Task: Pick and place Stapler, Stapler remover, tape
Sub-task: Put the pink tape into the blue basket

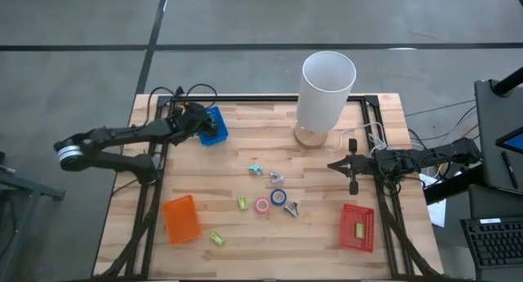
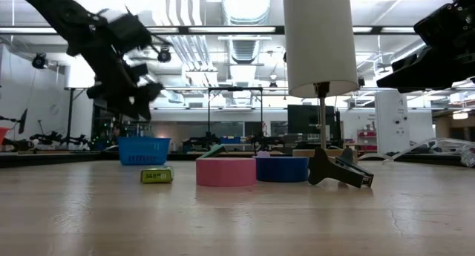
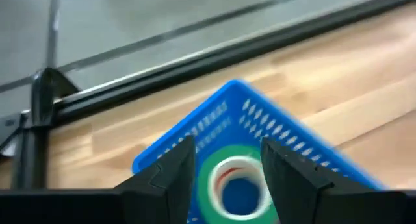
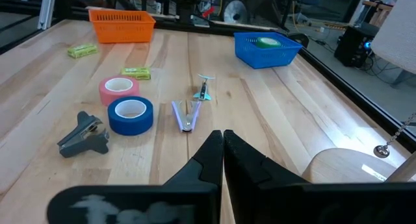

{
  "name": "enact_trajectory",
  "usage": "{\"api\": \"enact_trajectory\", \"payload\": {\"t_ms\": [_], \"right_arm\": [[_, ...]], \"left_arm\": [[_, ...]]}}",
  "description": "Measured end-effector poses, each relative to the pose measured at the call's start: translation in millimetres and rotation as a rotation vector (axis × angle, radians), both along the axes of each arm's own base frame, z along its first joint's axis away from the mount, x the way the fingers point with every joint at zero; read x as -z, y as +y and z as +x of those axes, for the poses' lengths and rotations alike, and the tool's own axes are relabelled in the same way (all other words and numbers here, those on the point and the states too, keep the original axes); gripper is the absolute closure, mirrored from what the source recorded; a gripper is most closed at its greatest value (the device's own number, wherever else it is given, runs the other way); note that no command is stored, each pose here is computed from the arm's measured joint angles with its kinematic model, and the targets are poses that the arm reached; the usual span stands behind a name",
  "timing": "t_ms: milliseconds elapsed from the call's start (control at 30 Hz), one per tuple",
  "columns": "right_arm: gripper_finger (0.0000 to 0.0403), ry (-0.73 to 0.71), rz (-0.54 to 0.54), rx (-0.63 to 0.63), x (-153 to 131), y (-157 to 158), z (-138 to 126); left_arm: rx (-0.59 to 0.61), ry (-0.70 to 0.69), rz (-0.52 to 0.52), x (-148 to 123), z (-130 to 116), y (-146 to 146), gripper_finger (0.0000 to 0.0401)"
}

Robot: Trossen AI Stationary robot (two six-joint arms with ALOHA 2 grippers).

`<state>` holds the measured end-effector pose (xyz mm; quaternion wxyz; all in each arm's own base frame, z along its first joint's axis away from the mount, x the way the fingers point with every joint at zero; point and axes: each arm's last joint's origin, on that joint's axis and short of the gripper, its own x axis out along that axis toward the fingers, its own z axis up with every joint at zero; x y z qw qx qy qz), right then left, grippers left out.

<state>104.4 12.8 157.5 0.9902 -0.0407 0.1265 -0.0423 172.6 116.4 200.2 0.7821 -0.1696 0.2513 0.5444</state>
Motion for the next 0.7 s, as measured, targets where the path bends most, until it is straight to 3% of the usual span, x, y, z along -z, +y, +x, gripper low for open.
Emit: {"api": "enact_trajectory", "payload": {"t_ms": [200, 433, 700], "right_arm": [[0.0394, 0.000, 0.000, 0.000, 0, 0, 0], [0.0394, 0.000, 0.000, 0.000, 0, 0, 0], [0.0394, 0.000, 0.000, 0.000, 0, 0, 0]], "left_arm": [[0.125, -0.191, 0.015, -21, 8, -29, 0.0224], [0.329, -0.386, 0.132, -41, 33, -78, 0.0224], [0.420, -0.395, 0.220, -30, 58, -130, 0.0224]]}}
